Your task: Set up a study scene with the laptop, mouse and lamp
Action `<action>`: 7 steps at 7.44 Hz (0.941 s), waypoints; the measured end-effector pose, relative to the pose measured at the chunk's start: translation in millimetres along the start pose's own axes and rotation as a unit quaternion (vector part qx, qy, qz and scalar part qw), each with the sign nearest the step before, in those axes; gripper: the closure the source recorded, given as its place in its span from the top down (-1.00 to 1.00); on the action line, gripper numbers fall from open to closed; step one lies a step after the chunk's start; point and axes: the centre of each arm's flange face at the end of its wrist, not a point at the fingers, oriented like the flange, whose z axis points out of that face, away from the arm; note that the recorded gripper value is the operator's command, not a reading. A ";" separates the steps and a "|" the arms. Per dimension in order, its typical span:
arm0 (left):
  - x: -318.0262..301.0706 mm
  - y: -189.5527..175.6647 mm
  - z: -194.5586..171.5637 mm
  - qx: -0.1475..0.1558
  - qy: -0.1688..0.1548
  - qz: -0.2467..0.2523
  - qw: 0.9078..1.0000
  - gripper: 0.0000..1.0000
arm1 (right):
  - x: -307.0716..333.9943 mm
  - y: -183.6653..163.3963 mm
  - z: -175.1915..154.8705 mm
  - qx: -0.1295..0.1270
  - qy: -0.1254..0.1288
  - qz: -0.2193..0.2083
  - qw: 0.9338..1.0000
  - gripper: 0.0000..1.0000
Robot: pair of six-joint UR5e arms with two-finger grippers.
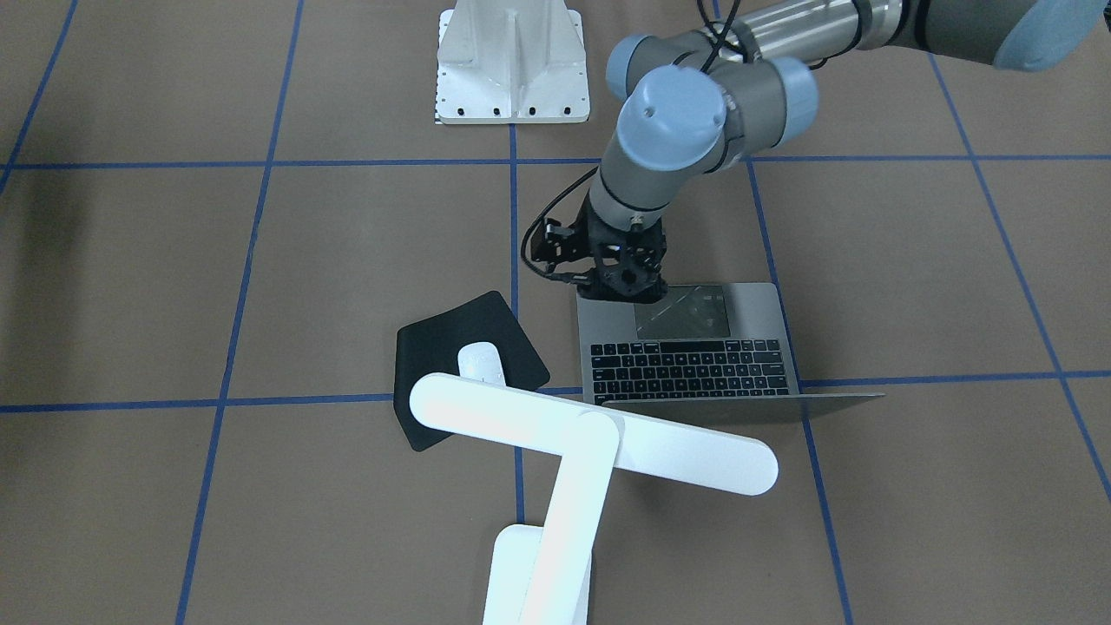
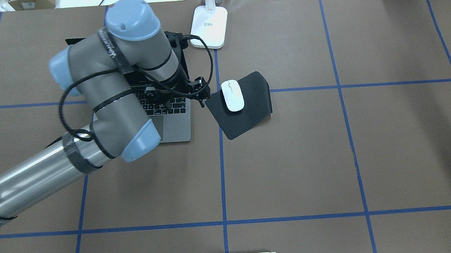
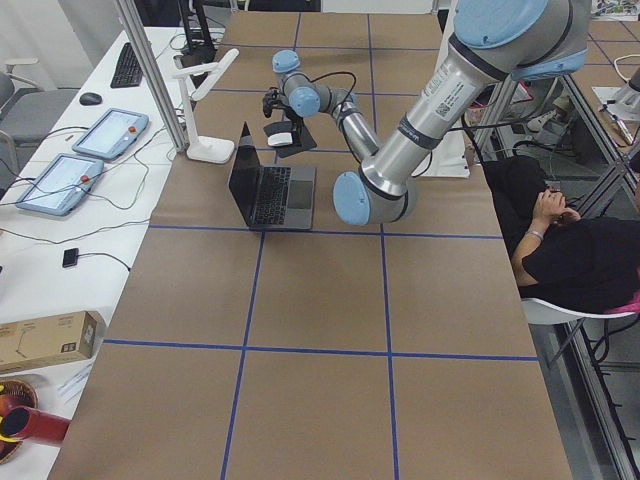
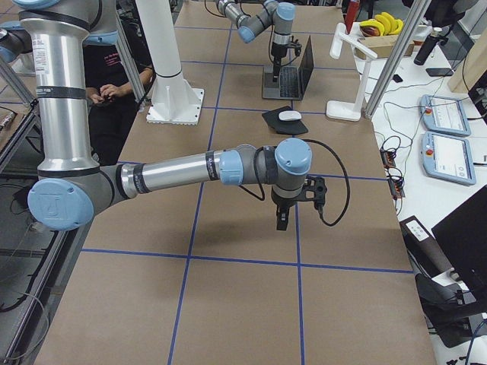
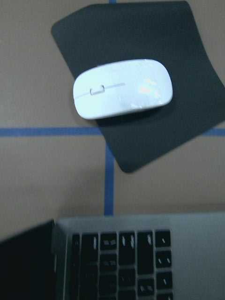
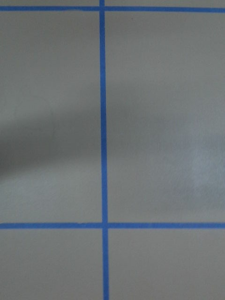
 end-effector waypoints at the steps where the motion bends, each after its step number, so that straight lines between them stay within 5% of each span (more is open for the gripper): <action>1: -48.4 17.7 -35.5 0.007 -0.018 0.033 0.999 0.99 | 7.1 12.4 -1.0 0.007 0.003 -0.002 1.000 1.00; 4: -268.8 -2.5 -118.5 0.031 -0.084 0.124 0.988 1.00 | 16.7 18.3 0.7 0.037 0.021 -0.030 0.999 1.00; 7: -499.0 -47.0 -164.8 0.006 -0.083 0.152 0.985 1.00 | 29.9 22.9 6.3 0.039 0.053 -0.027 0.997 1.00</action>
